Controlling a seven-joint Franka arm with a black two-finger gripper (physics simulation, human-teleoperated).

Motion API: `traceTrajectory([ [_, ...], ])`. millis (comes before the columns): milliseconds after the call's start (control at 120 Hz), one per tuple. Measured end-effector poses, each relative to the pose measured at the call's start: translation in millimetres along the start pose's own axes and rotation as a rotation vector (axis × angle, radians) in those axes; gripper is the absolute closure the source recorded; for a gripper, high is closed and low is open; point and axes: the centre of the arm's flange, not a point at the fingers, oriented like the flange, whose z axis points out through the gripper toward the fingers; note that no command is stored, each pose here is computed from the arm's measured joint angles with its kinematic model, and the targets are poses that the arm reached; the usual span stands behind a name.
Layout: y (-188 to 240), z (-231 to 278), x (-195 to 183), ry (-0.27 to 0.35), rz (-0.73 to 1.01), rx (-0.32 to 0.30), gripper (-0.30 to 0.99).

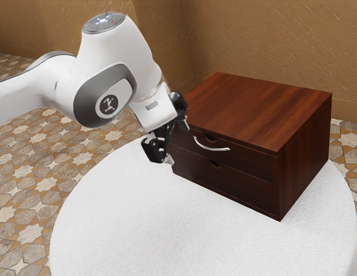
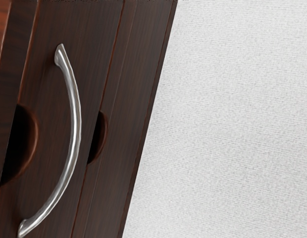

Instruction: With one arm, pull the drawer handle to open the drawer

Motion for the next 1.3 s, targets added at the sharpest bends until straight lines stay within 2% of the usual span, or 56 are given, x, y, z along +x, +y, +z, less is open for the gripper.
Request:
traceTrajectory([
  [158, -3, 6, -1, 0.024, 0.051, 0.032, 0.0],
  [433, 1, 21, 2, 0.062, 0.131, 0.034, 0.0],
  [1300, -5, 59, 12, 0.074, 0.261, 0.041, 0.0],
])
